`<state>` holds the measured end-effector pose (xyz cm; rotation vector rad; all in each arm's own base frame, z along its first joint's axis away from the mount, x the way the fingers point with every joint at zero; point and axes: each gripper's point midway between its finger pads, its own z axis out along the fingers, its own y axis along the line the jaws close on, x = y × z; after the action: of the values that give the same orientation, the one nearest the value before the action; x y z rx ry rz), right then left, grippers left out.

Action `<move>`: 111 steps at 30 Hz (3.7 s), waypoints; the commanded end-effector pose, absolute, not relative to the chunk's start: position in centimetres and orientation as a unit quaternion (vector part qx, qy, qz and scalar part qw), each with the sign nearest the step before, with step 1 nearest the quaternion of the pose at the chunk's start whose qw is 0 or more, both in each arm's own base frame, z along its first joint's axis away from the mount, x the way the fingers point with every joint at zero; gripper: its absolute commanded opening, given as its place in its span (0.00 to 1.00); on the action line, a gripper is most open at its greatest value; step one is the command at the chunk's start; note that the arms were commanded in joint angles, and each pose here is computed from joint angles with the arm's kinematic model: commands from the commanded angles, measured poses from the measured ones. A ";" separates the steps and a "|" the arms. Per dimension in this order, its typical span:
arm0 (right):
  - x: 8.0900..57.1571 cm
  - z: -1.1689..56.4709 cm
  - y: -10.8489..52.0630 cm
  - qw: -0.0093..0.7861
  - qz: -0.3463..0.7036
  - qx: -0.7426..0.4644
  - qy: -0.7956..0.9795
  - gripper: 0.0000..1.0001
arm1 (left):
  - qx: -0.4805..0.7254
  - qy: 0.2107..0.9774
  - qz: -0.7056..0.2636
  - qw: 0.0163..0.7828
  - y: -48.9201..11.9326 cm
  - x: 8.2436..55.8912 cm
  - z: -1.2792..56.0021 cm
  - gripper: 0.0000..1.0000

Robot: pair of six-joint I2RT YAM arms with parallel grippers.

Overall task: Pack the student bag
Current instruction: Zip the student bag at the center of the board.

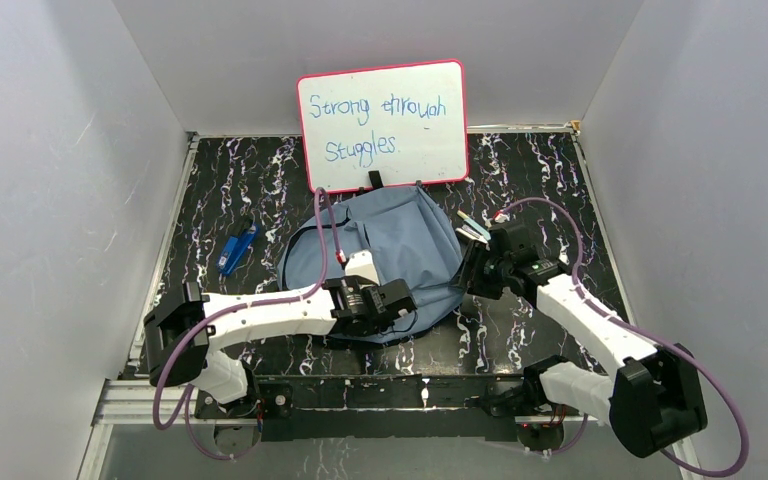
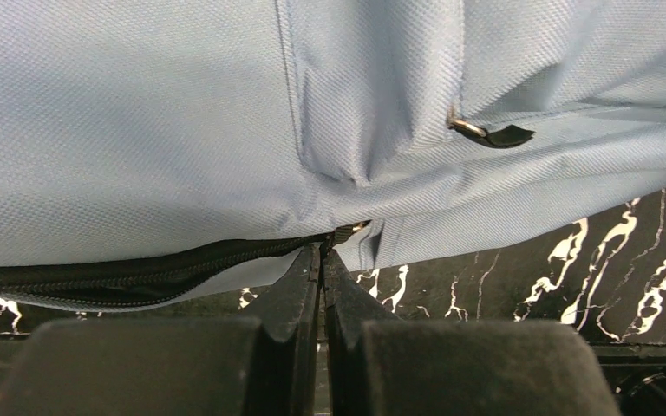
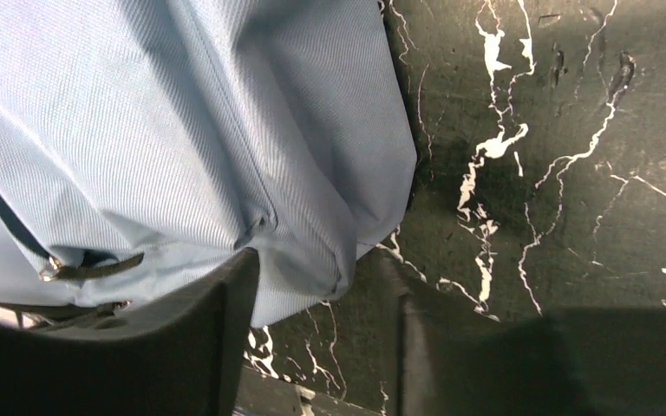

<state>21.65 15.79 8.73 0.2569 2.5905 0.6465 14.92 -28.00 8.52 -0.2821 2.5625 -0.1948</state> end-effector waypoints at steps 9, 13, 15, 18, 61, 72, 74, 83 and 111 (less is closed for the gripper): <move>24.8 9.4 14.1 0.291 0.177 0.084 0.936 0.00 | -0.085 0.964 -0.003 0.250 -22.5 14.0 10.0 0.00; 24.9 9.2 12.8 0.299 0.143 0.085 0.939 0.00 | -0.091 0.964 0.032 0.248 -19.9 13.8 10.9 0.00; 24.9 9.3 12.5 0.303 0.136 0.085 0.939 0.00 | -0.096 0.963 0.048 0.249 -18.5 13.7 11.5 0.00; 24.8 9.4 12.0 0.307 0.124 0.086 0.940 0.00 | -0.106 0.960 0.074 0.248 -16.2 13.4 12.4 0.00; 21.7 27.6 22.7 0.562 0.426 -0.310 0.638 0.60 | -0.094 0.953 0.013 0.287 -12.5 16.9 17.8 0.28; 14.9 27.0 32.5 0.556 0.389 -0.594 0.432 0.73 | -0.238 0.896 -0.066 0.369 -10.0 16.9 21.8 0.37; 13.1 25.8 35.1 0.536 0.382 -0.645 0.389 0.75 | -0.266 0.885 -0.059 0.377 -9.0 16.9 22.7 0.38; 11.0 22.5 44.7 0.484 0.384 -0.730 0.292 0.73 | -0.345 0.832 -0.115 0.420 -6.4 16.3 26.0 0.47; 11.7 16.8 51.7 0.388 0.437 -0.763 0.275 0.45 | -0.369 0.824 -0.133 0.408 -5.0 14.7 24.6 0.50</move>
<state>11.60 50.43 14.62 -1.9662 0.7631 1.1001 14.72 -6.02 24.86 -0.9077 2.1041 -0.3774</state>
